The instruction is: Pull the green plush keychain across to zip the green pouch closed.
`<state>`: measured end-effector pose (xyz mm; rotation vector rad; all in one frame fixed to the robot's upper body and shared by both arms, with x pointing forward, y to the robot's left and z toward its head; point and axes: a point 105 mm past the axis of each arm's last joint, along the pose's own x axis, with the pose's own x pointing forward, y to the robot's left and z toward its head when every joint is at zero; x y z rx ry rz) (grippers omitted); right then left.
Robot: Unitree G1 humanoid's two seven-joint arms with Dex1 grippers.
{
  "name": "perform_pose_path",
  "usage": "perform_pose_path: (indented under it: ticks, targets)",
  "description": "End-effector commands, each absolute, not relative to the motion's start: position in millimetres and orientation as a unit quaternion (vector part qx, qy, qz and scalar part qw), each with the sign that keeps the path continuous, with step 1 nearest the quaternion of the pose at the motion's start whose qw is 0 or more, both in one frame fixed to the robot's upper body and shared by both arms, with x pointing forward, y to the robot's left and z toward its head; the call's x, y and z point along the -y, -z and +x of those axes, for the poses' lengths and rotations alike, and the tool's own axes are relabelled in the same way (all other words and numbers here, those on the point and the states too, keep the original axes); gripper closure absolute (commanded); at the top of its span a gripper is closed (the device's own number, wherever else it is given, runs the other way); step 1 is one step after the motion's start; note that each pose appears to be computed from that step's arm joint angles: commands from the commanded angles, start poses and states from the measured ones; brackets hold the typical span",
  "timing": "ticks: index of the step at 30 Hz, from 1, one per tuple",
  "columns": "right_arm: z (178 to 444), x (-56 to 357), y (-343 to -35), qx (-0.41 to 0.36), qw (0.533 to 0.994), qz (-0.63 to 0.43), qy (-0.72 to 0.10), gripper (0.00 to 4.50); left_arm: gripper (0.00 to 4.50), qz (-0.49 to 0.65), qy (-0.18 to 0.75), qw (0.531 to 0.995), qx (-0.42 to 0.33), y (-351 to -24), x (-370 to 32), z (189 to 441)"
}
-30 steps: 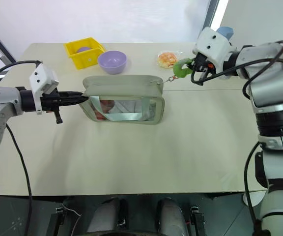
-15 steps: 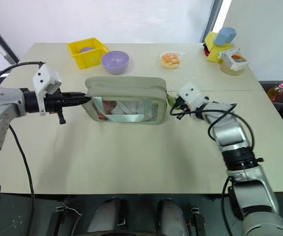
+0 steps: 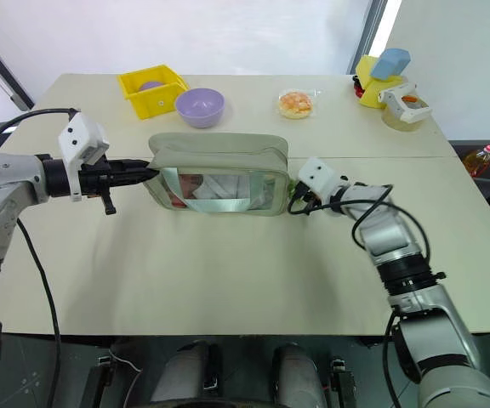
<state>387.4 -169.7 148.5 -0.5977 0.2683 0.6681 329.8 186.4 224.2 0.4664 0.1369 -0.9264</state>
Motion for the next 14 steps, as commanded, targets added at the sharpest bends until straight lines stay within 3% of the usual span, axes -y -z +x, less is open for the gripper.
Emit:
perform_pose_path:
  ticks: [1,3,5,6,10,14]
  targets:
    - [369.1,167.9,-214.9,-0.073,0.888,-0.246,-0.382,2.01,2.52,0.204,0.43,0.878,-0.055,-240.8,-202.9,329.1]
    - [353.4,172.0,-239.5,-0.072,0.874,-0.24,-0.416,0.88,1.4,0.194,0.421,0.884,-0.057,-248.4,-216.0,327.3]
    - [338.7,171.2,-257.7,-0.073,0.861,-0.23,-0.447,0.03,0.46,0.19,0.414,0.888,-0.06,-254.3,-226.4,323.9]
    - [332.0,167.7,-265.6,-0.07,0.855,-0.226,-0.462,0.0,0.01,0.186,0.409,0.891,-0.061,-257.3,-230.7,322.4]
    - [319.8,151.3,-286.5,-0.047,0.849,-0.21,-0.483,0.0,0.01,0.172,0.382,0.906,-0.063,-265.6,-241.7,320.7]
    - [318.1,142.4,-286.5,-0.036,0.854,-0.204,-0.477,0.0,0.01,0.173,0.374,0.909,-0.059,-267.4,-243.4,318.4]
